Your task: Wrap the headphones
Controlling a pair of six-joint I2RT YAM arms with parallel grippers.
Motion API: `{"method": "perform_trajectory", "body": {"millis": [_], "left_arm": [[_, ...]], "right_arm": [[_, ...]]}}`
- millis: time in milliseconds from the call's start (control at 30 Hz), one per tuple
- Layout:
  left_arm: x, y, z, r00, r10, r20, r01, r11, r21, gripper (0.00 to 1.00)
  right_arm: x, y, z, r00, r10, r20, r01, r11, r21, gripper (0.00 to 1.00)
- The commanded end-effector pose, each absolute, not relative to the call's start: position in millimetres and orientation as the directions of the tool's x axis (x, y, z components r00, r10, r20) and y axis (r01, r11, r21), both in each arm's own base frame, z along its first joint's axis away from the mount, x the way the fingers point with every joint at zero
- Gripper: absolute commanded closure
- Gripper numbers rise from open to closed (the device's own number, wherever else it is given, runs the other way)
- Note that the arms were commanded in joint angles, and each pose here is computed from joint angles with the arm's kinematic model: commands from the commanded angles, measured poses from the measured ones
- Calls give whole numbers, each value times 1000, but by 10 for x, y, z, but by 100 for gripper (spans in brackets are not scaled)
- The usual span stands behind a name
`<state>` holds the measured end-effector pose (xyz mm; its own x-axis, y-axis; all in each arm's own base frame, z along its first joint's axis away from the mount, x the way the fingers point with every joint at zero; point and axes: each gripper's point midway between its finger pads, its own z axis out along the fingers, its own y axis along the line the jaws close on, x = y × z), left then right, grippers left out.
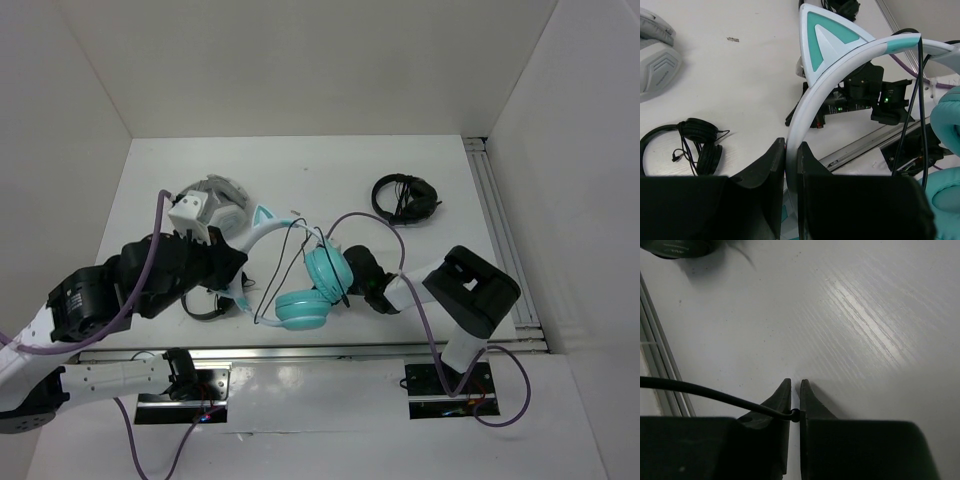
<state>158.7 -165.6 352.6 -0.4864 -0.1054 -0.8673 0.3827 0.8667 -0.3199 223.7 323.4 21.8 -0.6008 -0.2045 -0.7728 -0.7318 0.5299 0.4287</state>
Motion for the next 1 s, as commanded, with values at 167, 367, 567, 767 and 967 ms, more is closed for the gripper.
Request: {"method": "perform_trajectory", "body": {"millis": [167,367,567,767,967], "left_arm": [[1688,-1483,3973,-402,-351,-846,272,836,-477,100],[1820,-1185,3744,-375,-461,-804,10,866,-501,100],[1920,-896,3644,-266,-606,-749,-234,795,-560,100],[2124,-643,3438,-186,-560,-808,-419,789,-450,100],[2424,-599,3119,-228,-451,-863,-499,815,-294,100]], "right_arm": [[2196,3215,209,-600,-197,-776,-721,553,417,100],[2078,3177,391,-586,-178,-790,-648,689,325,100],[1640,3277,714,-527,-162,-834,-642,720,265,100],[1048,3311,1043,-449,-163,-879,-667,716,207,100],[610,3444,1434,-356,-237,-904,-703,705,92,100]]}}
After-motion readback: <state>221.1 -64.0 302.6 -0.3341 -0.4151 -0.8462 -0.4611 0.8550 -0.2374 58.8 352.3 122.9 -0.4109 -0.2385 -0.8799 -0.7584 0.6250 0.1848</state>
